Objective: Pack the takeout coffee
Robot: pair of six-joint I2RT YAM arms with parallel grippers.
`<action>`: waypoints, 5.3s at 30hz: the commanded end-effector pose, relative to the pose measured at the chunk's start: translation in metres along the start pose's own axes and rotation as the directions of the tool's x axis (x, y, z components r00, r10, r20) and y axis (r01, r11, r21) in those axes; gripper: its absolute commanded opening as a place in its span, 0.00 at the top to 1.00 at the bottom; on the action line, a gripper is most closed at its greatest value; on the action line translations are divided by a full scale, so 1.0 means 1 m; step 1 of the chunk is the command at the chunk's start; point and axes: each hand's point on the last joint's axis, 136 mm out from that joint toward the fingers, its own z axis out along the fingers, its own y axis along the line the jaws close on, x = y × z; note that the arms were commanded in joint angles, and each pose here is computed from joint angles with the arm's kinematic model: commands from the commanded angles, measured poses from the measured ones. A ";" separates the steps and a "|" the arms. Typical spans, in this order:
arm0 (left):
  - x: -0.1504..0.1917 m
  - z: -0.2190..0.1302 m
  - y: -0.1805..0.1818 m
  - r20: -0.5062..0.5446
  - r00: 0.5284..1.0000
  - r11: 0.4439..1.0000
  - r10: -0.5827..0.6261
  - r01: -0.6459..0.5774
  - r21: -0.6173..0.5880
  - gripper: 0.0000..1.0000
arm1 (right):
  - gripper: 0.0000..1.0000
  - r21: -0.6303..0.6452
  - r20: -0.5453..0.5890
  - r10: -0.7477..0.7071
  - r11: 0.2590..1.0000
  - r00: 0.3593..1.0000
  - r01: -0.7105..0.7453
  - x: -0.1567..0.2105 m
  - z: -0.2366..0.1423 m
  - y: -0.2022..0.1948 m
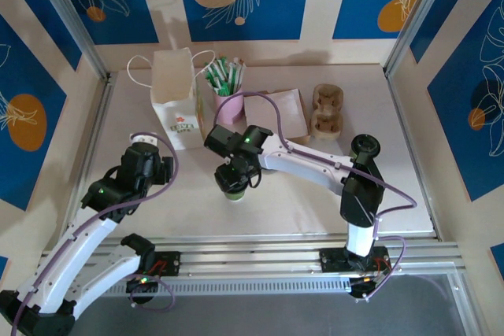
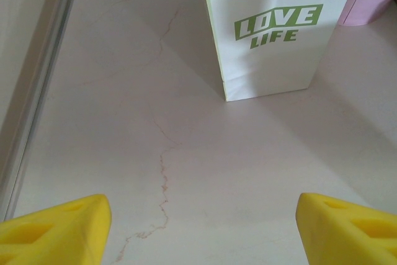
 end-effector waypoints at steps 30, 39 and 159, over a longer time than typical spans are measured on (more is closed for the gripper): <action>0.000 0.000 0.004 0.010 1.000 1.000 -0.005 0.005 -0.015 0.22 | 0.32 0.024 -0.032 -0.021 0.999 0.999 0.022 -0.006 -0.003 0.008; 0.000 0.000 0.005 0.010 1.000 1.000 -0.006 0.006 -0.015 0.21 | 0.32 0.039 -0.050 -0.024 0.999 0.998 0.026 -0.004 0.003 0.008; 0.004 0.003 -0.002 -0.010 1.000 1.000 0.009 -0.009 0.018 0.18 | 0.31 0.130 -0.312 0.081 0.991 0.947 -0.042 0.043 0.073 -0.034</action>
